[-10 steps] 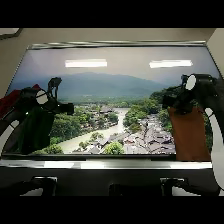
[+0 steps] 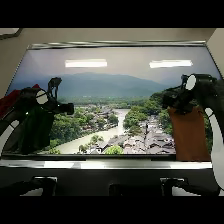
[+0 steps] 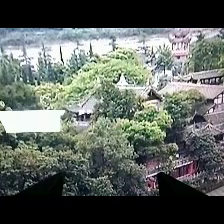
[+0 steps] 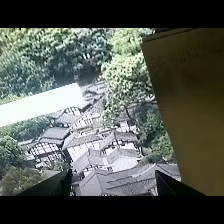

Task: Fold the shirts.

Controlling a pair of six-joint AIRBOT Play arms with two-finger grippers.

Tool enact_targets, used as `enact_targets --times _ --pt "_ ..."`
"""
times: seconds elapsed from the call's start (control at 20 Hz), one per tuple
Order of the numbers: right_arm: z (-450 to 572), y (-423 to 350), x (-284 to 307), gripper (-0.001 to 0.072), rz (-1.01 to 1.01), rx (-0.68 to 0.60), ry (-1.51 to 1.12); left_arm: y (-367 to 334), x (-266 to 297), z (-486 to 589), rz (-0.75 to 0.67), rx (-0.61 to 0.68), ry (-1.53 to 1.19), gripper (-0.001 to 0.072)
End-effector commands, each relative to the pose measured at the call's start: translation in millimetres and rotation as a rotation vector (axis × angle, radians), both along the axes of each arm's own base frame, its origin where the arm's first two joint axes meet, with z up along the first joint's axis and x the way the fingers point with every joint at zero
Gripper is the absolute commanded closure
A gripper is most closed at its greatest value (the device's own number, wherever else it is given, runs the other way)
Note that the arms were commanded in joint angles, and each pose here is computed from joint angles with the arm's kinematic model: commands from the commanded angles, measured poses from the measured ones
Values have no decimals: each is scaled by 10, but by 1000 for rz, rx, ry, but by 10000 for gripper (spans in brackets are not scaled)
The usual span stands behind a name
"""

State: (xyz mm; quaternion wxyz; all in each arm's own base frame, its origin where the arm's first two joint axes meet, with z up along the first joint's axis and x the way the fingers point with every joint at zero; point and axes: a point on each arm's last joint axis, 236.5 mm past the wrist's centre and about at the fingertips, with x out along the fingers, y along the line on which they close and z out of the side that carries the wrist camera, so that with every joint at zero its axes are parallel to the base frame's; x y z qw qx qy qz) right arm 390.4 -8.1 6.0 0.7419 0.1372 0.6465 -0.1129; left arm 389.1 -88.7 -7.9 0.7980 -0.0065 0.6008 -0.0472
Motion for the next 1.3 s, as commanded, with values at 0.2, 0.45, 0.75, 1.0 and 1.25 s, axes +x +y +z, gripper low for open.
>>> enact_targets --times 0.2,0.45,0.75,1.0,1.25 --pt "2 1 2 91 0 0 0 -33 39 5 22 -21 -13 -13" --pt "5 -1 23 91 0 -1 -10 -66 150 32 24 -37 -59 -13" --pt "57 -42 275 92 0 -18 -118 -114 218 177 28 -70 -80 -13" --pt "22 -34 228 89 42 -24 -94 1311 -28 724 155 340 44 -13" --pt "-16 35 226 91 72 1 -87 1559 -702 53 366 104 330 -13"
